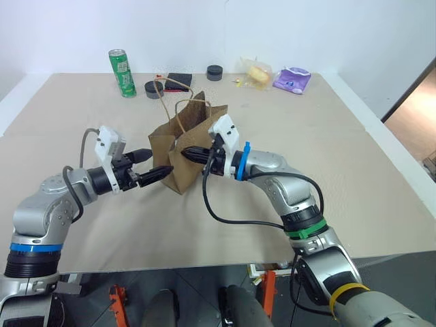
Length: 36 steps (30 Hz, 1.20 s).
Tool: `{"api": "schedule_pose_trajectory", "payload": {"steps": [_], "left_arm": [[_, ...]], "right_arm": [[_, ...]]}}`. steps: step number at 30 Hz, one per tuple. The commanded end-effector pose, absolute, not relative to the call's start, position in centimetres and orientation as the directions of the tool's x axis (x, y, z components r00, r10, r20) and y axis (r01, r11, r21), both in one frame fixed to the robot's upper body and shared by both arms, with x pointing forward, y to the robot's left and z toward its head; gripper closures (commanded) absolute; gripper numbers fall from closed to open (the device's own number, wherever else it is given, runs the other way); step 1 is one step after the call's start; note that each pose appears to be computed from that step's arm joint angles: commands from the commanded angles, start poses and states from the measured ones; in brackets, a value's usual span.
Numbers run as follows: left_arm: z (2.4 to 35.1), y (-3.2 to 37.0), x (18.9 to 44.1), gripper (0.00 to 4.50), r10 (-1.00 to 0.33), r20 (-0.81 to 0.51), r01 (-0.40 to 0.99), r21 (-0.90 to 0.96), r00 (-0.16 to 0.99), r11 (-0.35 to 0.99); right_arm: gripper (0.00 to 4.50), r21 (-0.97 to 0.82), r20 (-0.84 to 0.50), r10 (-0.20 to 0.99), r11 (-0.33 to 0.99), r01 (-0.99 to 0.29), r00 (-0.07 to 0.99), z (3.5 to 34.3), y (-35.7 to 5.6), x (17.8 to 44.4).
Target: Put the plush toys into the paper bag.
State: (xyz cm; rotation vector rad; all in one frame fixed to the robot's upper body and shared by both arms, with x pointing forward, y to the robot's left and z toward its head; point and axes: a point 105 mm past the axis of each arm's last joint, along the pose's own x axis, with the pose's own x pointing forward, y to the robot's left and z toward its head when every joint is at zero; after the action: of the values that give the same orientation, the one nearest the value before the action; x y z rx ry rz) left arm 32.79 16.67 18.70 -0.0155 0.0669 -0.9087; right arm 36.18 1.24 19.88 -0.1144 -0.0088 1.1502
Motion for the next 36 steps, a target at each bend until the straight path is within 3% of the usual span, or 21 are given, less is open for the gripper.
{"api": "schedule_pose_trajectory", "payload": {"steps": [1,19,22,27,30,32,36], "left_arm": [[19.7,15.9,32.6,0.0,-0.804,-0.018,0.804,0.003,0.595,0.595],[17.1,13.1,36.2,0.0,-0.729,0.002,0.728,0.043,0.685,0.684],[17.3,12.9,36.5,0.7,-0.721,0.03,0.721,0.009,0.692,0.693],[17.2,12.3,36.6,3.15,-0.732,0.034,0.733,0.0,0.68,0.681],[17.3,12.4,36.7,4.1,-0.729,0.041,0.73,-0.007,0.683,0.683],[17.6,12.6,37.0,4.47,-0.725,0.057,0.727,-0.016,0.686,0.687],[19.2,12.9,36.6,4.47,-0.756,0.112,0.761,-0.008,0.645,0.649]], "right_arm": [[4.37,-0.132,0.005,0.917,0.397,-0.908,0.4,21.8,1.7,36.3],[4.37,-0.13,0.032,0.929,0.37,-0.92,0.369,22.5,2.8,35.7],[4.5,-0.129,0.039,0.93,0.368,-0.921,0.366,22.7,2.9,35.6],[4.5,-0.13,0.039,0.931,0.365,-0.922,0.363,22.7,2.9,35.5],[4.5,-0.132,0.043,0.929,0.369,-0.92,0.367,22.8,2.7,35.5],[4.5,-0.145,0.065,0.925,0.379,-0.914,0.373,23.5,1.7,35.5],[4.5,-0.156,0.153,0.928,0.362,-0.919,0.34,26.8,-2.3,34.2]]}}
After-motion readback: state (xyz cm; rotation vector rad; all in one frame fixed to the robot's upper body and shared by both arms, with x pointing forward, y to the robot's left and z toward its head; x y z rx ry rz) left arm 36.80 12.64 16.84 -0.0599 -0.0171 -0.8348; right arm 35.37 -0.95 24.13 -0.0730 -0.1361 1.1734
